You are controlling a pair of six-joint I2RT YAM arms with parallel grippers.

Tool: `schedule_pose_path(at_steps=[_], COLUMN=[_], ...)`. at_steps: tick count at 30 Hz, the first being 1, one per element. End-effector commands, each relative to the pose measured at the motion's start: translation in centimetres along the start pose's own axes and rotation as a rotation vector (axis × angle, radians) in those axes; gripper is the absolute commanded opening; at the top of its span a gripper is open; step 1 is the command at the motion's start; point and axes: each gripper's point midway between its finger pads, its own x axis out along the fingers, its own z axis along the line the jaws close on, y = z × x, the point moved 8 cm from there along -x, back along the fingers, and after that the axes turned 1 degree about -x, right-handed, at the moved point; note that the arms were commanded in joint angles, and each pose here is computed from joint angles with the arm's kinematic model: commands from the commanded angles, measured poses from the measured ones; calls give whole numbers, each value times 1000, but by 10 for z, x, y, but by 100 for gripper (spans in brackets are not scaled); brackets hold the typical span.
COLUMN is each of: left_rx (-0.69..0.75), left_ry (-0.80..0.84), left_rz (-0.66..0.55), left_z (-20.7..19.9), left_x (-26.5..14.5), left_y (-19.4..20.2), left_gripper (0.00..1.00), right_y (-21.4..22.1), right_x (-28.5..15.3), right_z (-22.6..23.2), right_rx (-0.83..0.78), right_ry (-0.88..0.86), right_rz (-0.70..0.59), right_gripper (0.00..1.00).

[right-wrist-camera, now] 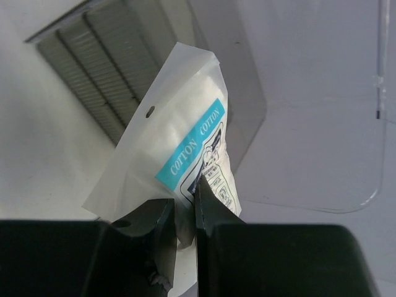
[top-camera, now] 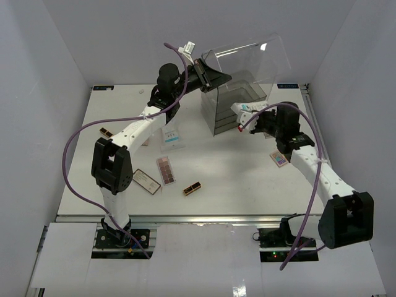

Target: Organize the makeup

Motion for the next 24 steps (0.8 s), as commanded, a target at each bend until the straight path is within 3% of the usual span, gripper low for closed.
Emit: schedule_pose_path(at_steps=[1, 5, 10, 18, 20, 24], left_rx=[44, 34, 24, 28, 29, 24], left_ry=[112, 125, 128, 127, 129, 121], left_rz=[-61, -60, -63, -74, -74, -71], left_z=[-34, -33, -32, -35, -37, -35], left_x=[1, 6, 7, 2, 2, 1], left_y=[-21, -25, -27, -36, -36, -36], left_gripper=[13, 13, 13, 13, 13, 13], right_y=[-29, -35, -24, -10, -6, 2], right_x=[18, 37, 66, 96, 102, 115], right_z=[-40, -32, -47, -55, -55, -56], right_rx=[-71, -162, -167, -194, -202, -222], right_ry=[336, 381, 448, 455, 452, 448], right_rz=[11, 47, 127, 127, 120, 138], right_gripper=[8, 8, 8, 9, 11, 28])
